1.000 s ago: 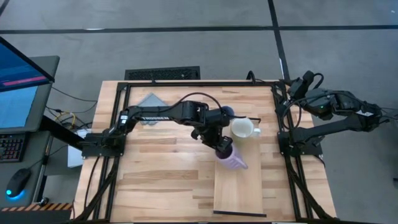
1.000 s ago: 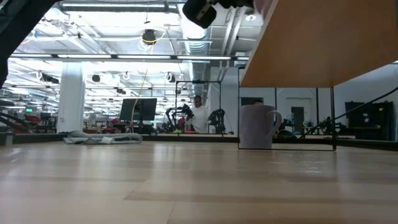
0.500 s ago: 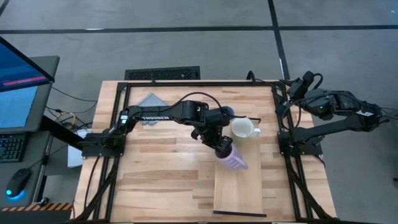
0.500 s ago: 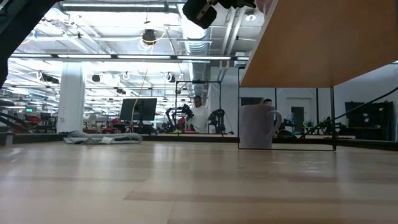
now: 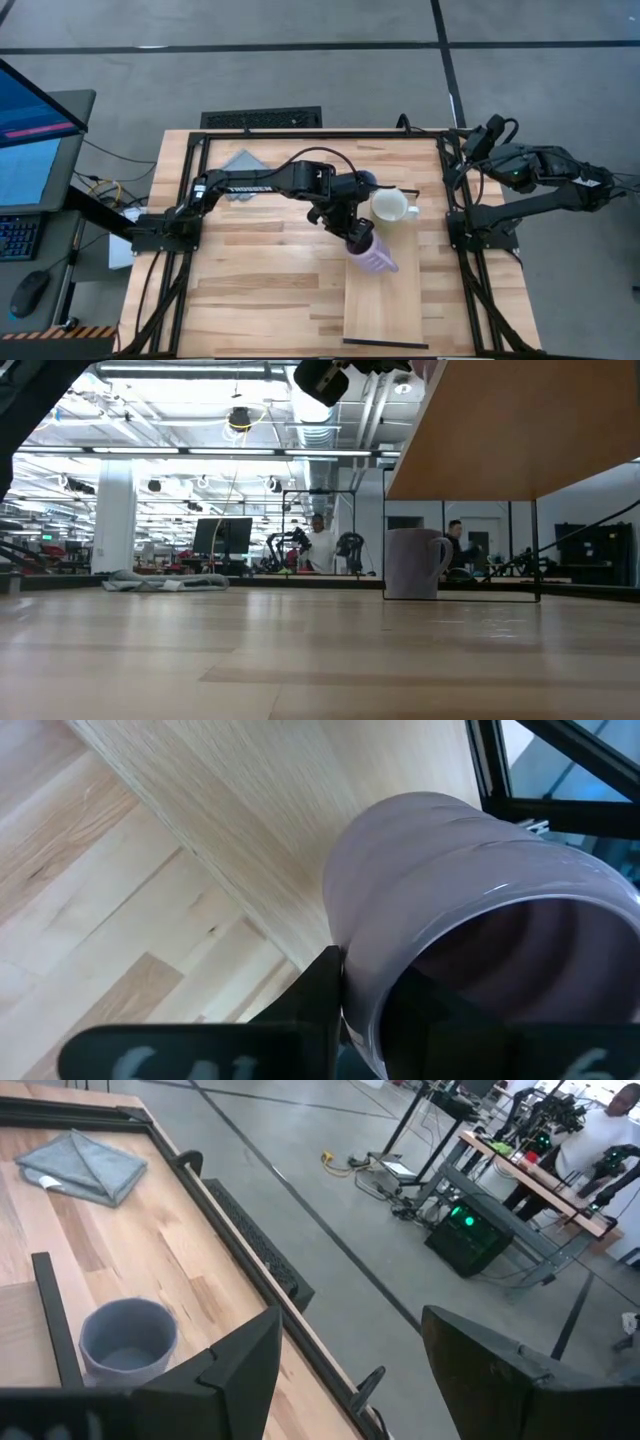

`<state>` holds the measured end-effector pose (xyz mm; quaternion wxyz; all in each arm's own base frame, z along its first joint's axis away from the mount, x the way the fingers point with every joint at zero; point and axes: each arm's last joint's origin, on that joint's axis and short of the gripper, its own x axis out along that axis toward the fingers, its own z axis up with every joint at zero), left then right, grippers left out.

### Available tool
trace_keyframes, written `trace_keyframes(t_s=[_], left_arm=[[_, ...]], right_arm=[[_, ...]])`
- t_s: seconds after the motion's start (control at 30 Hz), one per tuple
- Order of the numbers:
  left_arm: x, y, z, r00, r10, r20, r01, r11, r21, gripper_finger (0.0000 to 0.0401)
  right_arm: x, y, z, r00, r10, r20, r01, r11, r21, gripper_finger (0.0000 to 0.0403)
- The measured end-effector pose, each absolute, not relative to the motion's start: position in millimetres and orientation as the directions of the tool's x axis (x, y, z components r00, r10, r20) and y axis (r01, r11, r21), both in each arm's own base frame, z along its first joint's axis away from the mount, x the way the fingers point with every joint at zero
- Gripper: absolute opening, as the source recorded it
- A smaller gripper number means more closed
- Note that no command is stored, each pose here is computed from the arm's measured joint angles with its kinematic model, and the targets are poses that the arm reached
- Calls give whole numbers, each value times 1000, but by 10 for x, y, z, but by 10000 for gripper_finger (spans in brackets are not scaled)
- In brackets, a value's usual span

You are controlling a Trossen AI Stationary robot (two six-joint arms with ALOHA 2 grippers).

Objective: Stack small to large cups/mugs on shelf
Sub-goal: Put the violet mug on the shelf

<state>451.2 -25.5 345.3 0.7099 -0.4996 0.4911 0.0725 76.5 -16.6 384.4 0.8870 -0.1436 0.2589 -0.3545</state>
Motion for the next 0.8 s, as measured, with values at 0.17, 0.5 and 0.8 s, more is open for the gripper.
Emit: trace_keyframes(t_s=[0.17, 0.5, 0.8], left_arm=[[4513, -255, 3454, 508, -389, -768, -589, 494, -639, 36], [4527, -251, 3469, 522, -399, -754, -572, 491, -656, 36], [4526, -239, 3470, 519, -411, -749, -570, 486, -662, 36]], right_arm=[[765, -166, 3844, 614, -703, -358, 555, 707, -438, 265], [764, -166, 3843, 614, -703, -358, 554, 707, -439, 265], [764, -166, 3843, 614, -703, -358, 554, 707, -439, 265]])
